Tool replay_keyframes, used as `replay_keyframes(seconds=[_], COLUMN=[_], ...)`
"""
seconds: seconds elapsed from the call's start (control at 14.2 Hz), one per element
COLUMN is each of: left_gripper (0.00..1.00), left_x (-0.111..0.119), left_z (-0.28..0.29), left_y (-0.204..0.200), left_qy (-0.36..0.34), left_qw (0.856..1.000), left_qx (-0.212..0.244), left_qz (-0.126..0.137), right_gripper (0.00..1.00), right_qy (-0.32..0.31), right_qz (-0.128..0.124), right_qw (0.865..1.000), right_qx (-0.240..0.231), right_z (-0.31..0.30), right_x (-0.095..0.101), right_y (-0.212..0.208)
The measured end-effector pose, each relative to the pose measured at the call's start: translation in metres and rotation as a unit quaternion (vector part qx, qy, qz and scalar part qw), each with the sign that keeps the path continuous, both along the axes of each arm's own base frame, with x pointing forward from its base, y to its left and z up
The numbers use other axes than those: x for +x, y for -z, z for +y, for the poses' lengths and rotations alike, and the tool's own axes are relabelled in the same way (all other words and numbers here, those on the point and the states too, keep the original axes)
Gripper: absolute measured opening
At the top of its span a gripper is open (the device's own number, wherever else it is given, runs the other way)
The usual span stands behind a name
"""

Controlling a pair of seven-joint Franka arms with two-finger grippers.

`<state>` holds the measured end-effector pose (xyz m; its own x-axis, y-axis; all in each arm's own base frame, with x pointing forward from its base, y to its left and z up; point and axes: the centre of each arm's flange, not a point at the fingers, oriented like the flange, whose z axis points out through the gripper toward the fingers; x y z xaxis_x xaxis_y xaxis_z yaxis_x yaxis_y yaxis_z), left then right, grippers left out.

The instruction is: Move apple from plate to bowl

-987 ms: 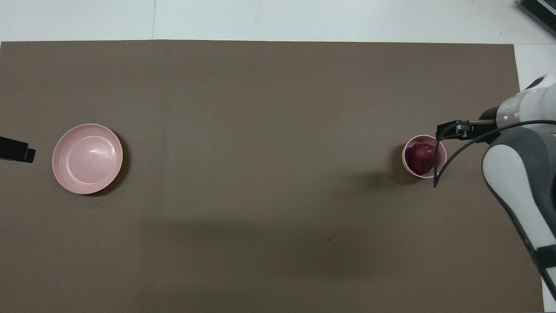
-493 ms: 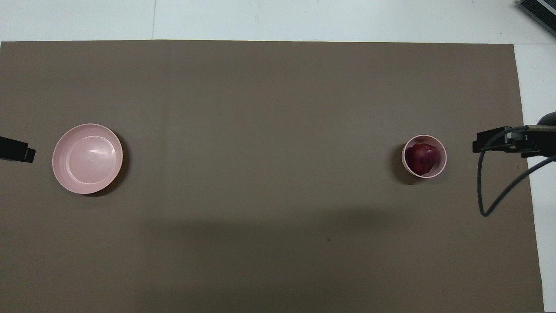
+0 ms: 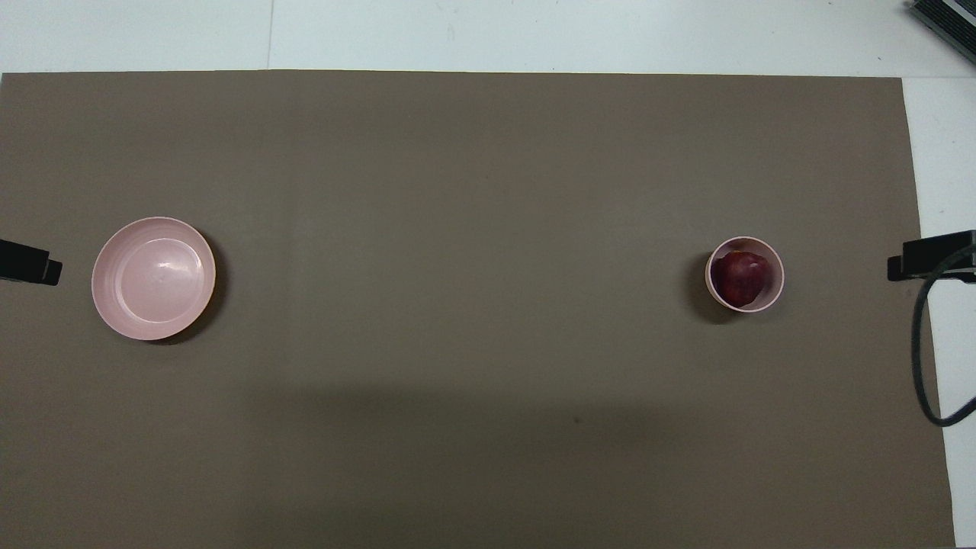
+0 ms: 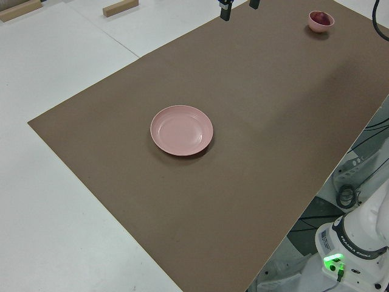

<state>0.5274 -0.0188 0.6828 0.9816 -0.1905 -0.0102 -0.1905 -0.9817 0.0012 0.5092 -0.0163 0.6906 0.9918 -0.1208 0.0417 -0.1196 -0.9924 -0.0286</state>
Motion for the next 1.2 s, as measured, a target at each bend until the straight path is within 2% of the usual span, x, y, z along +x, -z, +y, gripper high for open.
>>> replay_keyframes(seconds=[0.21, 0.42, 1.2], left_gripper=[1.00, 1.00, 1.00], left_x=[0.0000, 0.0000, -0.0004], left_z=[0.0000, 0.0000, 0.0000], left_y=[0.0000, 0.0000, 0.0003], left_qy=[0.000, 0.000, 0.000], left_qw=[1.000, 1.000, 1.000], left_qx=[0.000, 0.000, 0.000], left_qz=[0.000, 0.000, 0.002], right_gripper=[1.00, 1.00, 1.00], right_qy=[0.000, -0.005, -0.030], right_qz=[0.002, 0.009, 0.009], right_qw=[1.000, 1.000, 0.999], right_qx=[0.001, 0.000, -0.010], right_z=[-0.0002, -0.0005, -0.0027], right_x=[-0.0072, -0.0082, -0.0084], right_y=[-0.0045, -0.0023, -0.0024])
